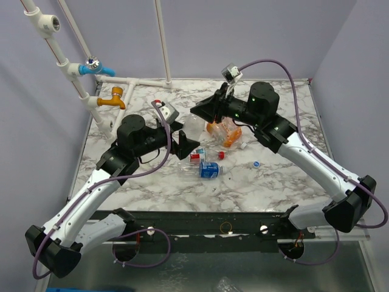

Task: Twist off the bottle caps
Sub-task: Place the plastic bottle at the center of the board.

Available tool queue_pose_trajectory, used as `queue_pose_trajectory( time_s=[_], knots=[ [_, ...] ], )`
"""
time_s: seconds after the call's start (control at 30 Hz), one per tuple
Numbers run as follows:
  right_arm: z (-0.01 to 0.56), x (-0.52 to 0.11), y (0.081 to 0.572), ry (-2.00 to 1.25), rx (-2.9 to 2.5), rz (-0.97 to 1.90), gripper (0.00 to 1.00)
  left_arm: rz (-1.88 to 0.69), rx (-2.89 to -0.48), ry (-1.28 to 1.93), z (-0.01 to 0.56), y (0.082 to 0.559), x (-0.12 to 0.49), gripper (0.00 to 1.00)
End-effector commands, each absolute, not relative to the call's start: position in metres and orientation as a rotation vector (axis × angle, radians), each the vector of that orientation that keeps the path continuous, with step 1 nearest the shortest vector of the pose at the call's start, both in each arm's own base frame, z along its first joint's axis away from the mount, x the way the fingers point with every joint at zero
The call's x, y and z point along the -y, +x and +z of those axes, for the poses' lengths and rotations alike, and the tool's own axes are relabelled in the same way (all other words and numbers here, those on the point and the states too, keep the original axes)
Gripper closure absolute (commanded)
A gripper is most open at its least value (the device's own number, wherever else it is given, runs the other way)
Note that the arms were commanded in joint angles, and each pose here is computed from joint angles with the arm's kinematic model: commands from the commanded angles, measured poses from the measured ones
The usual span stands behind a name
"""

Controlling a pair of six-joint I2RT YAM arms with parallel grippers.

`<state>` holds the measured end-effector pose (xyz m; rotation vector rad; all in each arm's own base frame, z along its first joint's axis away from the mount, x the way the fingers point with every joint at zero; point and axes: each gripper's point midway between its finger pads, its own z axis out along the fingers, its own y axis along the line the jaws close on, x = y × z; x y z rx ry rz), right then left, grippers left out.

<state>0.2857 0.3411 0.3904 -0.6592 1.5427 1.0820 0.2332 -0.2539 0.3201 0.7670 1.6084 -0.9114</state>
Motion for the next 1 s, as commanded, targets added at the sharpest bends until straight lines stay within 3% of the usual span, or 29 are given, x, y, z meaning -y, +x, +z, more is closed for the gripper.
queue_pose_trajectory(
  time_s=[0.0, 0.43, 0.67, 0.97],
  knots=[
    [0.356, -0.328, 0.334, -0.627, -1.639, 0.791, 0.99, -0.744, -1.716, 0.672, 0.292, 0.241, 0.224, 0.01],
    [0.311, -0.347, 0.443, -0.635, -1.566, 0.437, 0.99, -0.407, -1.860, 0.584, 0.258, 0.261, 0.171, 0.01],
    [0.281, -0.348, 0.499, -0.558, -1.571, 0.396, 0.99, -0.483, -1.827, 0.697, 0.259, 0.238, 0.178, 0.01],
    [0.225, -0.351, 0.532, -0.484, -1.662, 0.436, 0.99, -0.580, -1.811, 0.771, 0.259, 0.221, 0.188, 0.01]
  ],
)
